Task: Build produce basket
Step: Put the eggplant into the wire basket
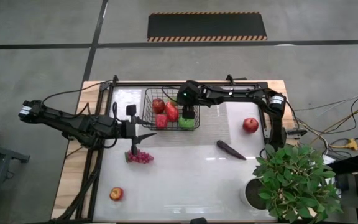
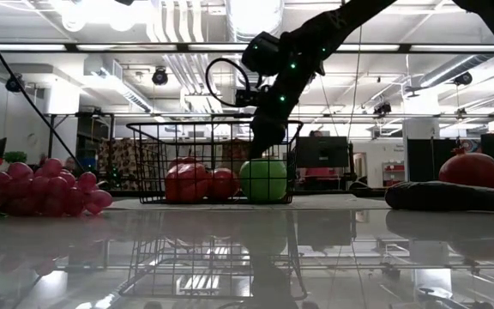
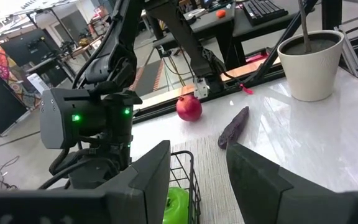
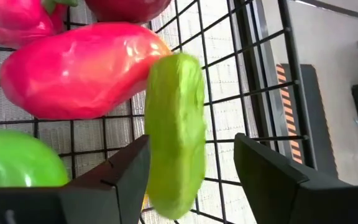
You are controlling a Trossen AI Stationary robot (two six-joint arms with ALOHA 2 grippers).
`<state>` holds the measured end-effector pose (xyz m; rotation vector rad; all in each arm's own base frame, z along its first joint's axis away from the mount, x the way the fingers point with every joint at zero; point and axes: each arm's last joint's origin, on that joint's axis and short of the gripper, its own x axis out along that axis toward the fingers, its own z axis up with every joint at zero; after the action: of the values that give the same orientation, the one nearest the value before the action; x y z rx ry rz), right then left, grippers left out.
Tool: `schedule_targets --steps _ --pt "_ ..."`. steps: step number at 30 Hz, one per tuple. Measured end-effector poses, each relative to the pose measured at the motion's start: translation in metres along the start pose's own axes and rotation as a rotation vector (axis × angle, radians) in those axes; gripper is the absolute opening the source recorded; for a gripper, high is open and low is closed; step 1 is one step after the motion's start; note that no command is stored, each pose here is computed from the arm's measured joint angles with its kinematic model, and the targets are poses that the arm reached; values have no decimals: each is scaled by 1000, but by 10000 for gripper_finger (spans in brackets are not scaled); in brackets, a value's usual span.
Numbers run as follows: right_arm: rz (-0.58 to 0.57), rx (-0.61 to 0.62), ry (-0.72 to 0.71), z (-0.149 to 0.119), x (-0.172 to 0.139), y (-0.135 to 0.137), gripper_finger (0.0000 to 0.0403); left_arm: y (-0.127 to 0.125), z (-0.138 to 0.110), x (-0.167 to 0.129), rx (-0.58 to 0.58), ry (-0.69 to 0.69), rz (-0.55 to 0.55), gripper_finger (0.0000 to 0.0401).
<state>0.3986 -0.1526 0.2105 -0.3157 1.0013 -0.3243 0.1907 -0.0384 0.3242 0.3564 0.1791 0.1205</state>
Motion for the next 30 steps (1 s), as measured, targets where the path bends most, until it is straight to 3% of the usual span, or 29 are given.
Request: schedule_targets --steps 8,13,24,30 --pt "-2 0 -4 1 -2 -1 214 0 0 0 0 1 0 140" --pt "-7 -3 -50 15 -13 3 202 0 -1 0 1 3 -1 140" --pt "39 12 -154 45 -67 29 140 -1 -2 0 3 6 -2 140" --pt "109 -11 -168 51 -99 58 100 -1 -2 0 0 6 -2 140"
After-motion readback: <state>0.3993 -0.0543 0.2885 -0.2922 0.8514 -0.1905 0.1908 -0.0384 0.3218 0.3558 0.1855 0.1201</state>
